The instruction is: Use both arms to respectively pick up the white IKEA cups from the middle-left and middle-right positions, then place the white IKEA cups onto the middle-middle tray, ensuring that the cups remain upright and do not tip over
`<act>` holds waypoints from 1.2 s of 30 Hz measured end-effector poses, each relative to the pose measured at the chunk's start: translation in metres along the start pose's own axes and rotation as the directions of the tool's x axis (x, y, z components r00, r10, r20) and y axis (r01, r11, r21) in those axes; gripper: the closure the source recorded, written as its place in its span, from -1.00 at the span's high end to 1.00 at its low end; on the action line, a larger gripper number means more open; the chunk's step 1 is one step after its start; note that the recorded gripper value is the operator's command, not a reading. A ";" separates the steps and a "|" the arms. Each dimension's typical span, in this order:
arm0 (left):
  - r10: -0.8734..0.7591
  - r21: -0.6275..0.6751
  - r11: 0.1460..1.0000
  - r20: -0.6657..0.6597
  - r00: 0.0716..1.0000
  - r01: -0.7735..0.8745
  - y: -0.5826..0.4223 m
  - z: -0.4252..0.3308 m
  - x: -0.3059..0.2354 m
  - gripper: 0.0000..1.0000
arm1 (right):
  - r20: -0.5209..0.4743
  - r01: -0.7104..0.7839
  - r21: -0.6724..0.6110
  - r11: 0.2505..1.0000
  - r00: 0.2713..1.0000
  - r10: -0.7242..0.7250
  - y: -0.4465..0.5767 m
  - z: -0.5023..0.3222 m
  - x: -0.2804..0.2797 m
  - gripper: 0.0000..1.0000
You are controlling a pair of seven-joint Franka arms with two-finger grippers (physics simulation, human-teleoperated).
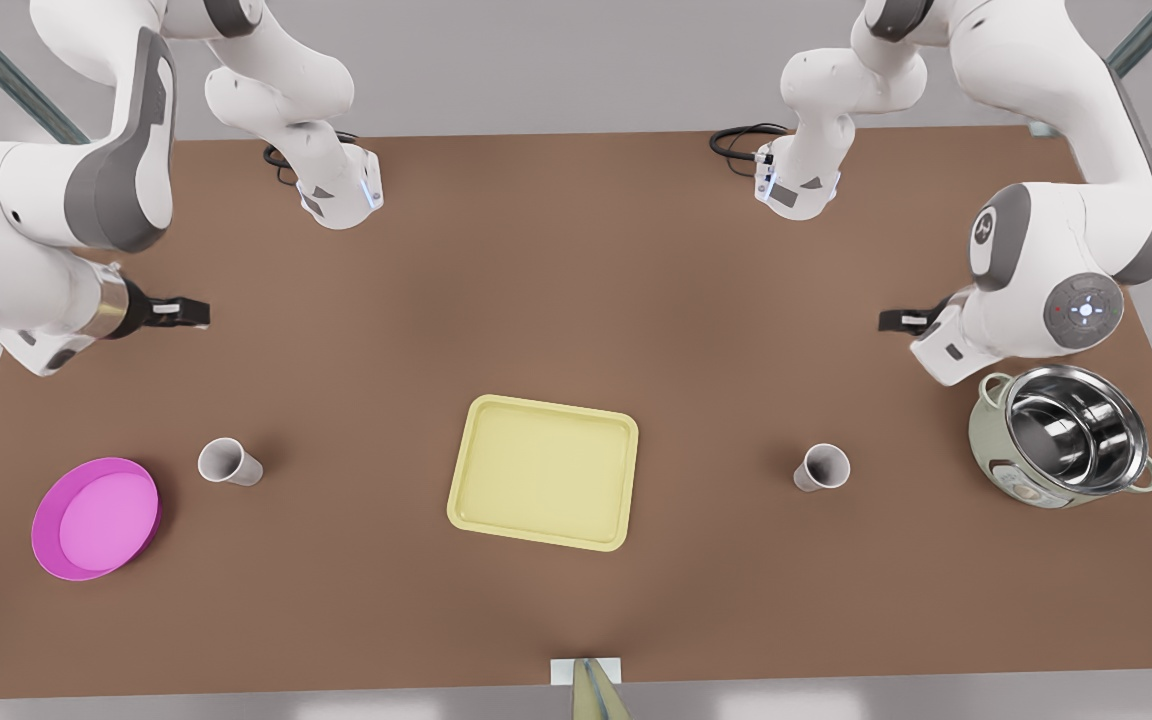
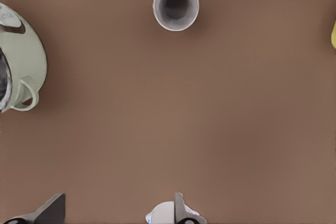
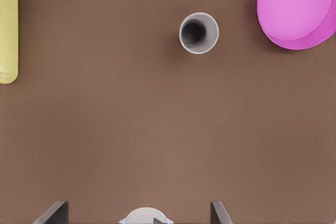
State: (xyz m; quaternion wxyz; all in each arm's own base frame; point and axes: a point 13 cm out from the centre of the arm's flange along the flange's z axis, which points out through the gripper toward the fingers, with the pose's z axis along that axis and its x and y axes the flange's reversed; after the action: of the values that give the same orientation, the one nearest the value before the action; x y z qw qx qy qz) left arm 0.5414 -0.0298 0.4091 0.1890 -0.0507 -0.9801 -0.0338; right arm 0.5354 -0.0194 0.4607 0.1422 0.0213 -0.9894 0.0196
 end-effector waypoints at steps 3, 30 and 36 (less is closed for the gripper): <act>-0.014 0.003 1.000 0.068 0.998 0.014 -0.001 -0.009 -0.014 1.00 | 0.074 -0.001 0.007 1.000 0.997 0.001 -0.004 -0.003 -0.022 1.00; -0.099 0.052 0.994 0.154 0.983 0.092 -0.001 0.235 -0.217 1.00 | 0.055 -0.169 -0.107 0.980 0.983 0.176 -0.114 0.281 -0.188 1.00; -0.121 0.088 0.990 0.151 0.981 0.109 -0.008 0.255 -0.226 -0.07 | 0.056 -0.182 -0.127 0.975 0.980 0.190 -0.120 0.304 -0.176 1.00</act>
State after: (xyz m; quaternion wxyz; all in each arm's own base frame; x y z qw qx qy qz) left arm 0.6553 -0.0358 0.0881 0.1114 0.0111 -0.9937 -0.0017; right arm 0.6249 -0.1466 0.1229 0.1070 -0.0794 -0.9907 -0.0281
